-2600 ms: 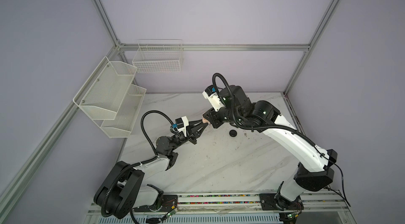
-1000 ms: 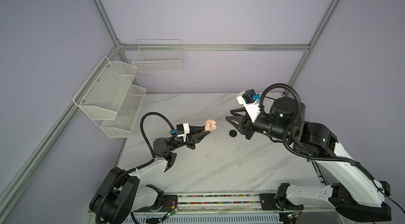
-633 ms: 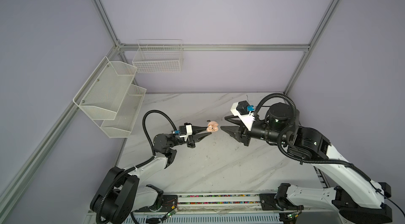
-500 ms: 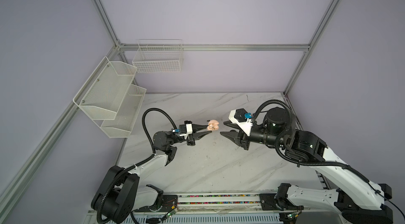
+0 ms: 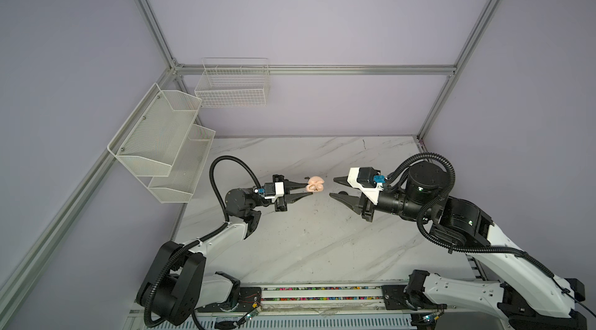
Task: Insert wireless bluetooth earbuds into charging case
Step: Pick up a wireless bluetooth earbud from the top-center of the table.
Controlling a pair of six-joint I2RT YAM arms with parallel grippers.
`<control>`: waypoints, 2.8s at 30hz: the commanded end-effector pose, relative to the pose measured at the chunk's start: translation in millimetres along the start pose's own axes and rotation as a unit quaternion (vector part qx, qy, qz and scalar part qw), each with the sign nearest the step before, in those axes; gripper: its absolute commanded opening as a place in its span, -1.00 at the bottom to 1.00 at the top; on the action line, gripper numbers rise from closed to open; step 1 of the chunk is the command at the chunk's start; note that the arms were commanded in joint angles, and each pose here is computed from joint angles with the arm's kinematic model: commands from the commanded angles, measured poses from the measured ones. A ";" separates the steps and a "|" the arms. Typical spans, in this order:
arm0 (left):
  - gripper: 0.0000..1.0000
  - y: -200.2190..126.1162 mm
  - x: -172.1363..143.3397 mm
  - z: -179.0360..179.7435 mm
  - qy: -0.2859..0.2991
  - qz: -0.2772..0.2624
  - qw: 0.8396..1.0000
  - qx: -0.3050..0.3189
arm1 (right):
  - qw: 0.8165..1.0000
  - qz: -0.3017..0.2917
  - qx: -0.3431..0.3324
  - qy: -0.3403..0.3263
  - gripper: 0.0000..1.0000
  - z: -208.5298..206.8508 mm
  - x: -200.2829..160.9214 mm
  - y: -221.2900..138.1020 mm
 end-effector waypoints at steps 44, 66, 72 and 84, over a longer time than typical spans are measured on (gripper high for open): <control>-1.00 -45.7 -19.6 5.1 -0.086 0.003 0.982 0.166 | 0.730 0.375 -0.347 0.454 -0.05 -151.8 -357.0 247.3; -1.00 -47.1 -20.9 10.4 -0.103 -0.006 0.981 0.165 | 0.733 0.407 -0.331 0.434 -0.34 -144.0 -357.1 244.9; -1.00 -47.0 -20.6 9.6 -0.106 -0.007 0.981 0.163 | 0.736 0.410 -0.326 0.430 -0.39 -143.2 -359.9 246.1; -1.00 -46.9 -21.1 10.7 -0.109 -0.007 0.980 0.164 | 0.737 0.413 -0.314 0.433 -0.49 -141.6 -360.1 248.5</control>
Point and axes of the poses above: each gripper's point midway between its finger pads, its own y axis out along the fingers, its own z axis along the line the jaws close on, x = y × z, the point moved 7 cm from there along -y, back along the fingers, and after that the axes turned 1 degree about y, right-handed, at the moved point
